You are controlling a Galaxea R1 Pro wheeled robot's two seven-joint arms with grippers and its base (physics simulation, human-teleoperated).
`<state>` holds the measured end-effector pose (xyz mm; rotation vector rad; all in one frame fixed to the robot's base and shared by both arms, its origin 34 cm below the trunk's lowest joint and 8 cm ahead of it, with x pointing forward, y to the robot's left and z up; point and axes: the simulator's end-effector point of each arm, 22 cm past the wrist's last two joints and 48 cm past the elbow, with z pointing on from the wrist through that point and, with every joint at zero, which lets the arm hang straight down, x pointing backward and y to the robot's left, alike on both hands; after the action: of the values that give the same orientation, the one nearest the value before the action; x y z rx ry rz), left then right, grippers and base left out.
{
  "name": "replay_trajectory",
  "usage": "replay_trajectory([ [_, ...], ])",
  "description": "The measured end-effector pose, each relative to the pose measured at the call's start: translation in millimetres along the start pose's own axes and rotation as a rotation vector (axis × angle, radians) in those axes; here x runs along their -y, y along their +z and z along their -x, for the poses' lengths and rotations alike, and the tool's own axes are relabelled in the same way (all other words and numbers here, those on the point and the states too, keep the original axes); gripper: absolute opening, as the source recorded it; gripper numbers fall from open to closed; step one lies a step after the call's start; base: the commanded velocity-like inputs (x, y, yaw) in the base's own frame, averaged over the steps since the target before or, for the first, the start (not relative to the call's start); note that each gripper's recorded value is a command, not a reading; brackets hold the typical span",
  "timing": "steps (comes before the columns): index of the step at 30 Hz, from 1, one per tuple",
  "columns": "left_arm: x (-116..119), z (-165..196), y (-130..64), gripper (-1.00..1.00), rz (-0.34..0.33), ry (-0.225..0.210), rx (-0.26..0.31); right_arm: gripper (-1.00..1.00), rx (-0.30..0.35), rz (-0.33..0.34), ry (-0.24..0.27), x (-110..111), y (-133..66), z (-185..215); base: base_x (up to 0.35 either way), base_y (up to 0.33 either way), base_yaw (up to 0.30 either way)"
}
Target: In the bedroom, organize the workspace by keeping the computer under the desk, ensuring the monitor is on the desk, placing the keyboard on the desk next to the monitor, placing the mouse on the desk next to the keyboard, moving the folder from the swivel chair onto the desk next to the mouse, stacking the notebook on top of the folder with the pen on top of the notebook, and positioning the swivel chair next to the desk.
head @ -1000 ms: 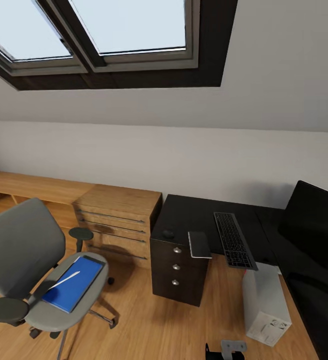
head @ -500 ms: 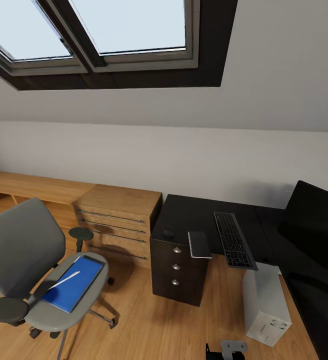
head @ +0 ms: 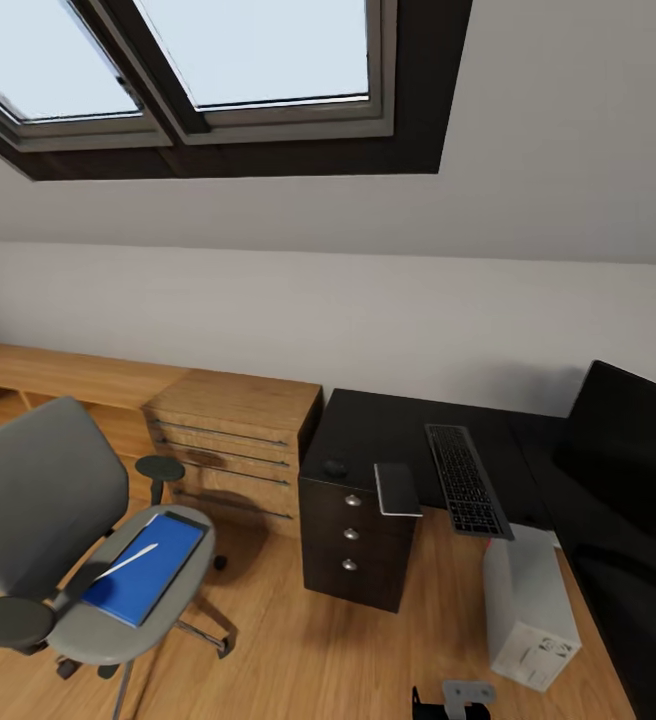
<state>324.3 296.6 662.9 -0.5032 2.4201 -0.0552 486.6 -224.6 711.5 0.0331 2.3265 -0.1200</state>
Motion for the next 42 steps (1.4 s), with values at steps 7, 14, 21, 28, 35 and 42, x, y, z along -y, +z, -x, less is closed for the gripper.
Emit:
replay_trajectory([
  [7, 0.0, 0.1, 0.0, 1.00, 0.000, 0.000, 0.000, 1.00, 0.000, -0.001, 0.001, 0.2, 0.0, -0.1, 0.000, 0.000, -0.218],
  [14, 0.0, 0.1, 0.0, 1.00, 0.000, 0.000, 0.000, 1.00, 0.000, -0.001, 0.001, 0.2, 0.0, -0.1, 0.000, 0.000, -0.246],
  [21, 0.0, 0.0, 0.0, 1.00, 0.000, 0.000, 0.000, 1.00, 0.000, -0.001, 0.001, 0.2, 0.0, -0.1, 0.000, 0.000, -0.251],
  [28, 0.0, -0.1, 0.0, 1.00, 0.000, 0.000, -0.001, 1.00, 0.000, -0.001, 0.001, 0.2, 0.0, -0.1, 0.000, 0.000, -0.252],
  [35, 0.1, -0.2, 0.2, 1.00, 0.000, 0.000, -0.001, 1.00, 0.000, 0.000, 0.000, 0.0, 0.2, -0.1, -0.099, 0.000, -0.231],
  [42, 0.0, -0.3, 0.3, 1.00, 0.000, 0.000, -0.002, 1.00, 0.000, 0.001, -0.001, -0.3, 0.4, 0.1, -0.275, 0.000, -0.063],
])
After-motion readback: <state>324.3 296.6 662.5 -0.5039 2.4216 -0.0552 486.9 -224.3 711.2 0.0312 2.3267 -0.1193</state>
